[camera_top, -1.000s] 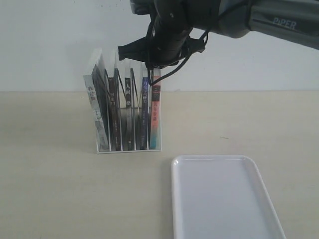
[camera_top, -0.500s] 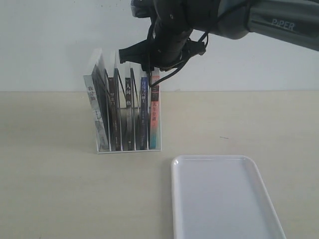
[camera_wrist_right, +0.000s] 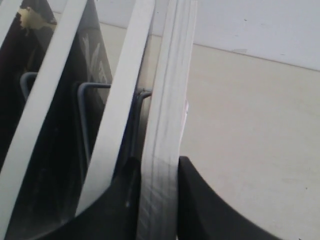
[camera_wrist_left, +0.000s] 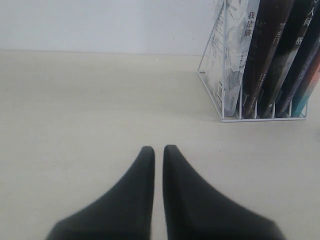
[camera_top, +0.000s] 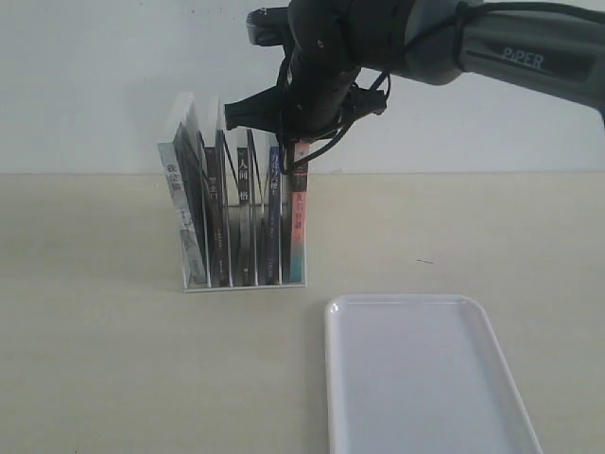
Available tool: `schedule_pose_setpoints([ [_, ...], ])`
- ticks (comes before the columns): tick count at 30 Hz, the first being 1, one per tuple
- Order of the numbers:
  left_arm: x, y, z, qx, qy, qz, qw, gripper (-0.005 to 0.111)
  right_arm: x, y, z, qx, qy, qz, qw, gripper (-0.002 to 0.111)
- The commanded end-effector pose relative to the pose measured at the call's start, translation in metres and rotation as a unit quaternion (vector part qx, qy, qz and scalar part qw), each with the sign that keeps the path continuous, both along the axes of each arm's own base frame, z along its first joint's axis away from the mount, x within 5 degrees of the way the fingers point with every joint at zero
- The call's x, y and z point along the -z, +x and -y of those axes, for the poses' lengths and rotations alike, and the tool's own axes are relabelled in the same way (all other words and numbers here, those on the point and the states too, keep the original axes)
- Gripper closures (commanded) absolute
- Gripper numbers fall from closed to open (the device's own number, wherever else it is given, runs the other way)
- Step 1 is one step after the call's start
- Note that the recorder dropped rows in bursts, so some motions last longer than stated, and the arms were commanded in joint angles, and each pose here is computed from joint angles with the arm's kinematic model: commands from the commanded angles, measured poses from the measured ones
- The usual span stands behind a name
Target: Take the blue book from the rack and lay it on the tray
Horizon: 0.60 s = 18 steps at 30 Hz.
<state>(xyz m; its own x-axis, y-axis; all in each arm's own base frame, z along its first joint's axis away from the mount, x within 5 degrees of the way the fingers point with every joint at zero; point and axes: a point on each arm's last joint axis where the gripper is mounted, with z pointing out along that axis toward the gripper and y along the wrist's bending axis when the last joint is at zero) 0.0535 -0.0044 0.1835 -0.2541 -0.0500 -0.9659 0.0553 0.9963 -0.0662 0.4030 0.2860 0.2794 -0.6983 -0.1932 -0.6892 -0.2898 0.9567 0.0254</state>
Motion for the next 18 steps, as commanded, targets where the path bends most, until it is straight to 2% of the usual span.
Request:
schedule_pose_setpoints([
  [1, 0.001, 0.000, 0.000, -0.003, -0.003, 0.002, 1.000, 0.101, -0.009, -0.002, 0.002, -0.001, 0.002, 0.008, 1.000, 0.109],
  [18, 0.001, 0.000, 0.000, -0.003, -0.003, 0.002, 1.000, 0.101, -0.088, -0.027, 0.026, 0.003, 0.033, 0.084, 0.996, 0.109],
])
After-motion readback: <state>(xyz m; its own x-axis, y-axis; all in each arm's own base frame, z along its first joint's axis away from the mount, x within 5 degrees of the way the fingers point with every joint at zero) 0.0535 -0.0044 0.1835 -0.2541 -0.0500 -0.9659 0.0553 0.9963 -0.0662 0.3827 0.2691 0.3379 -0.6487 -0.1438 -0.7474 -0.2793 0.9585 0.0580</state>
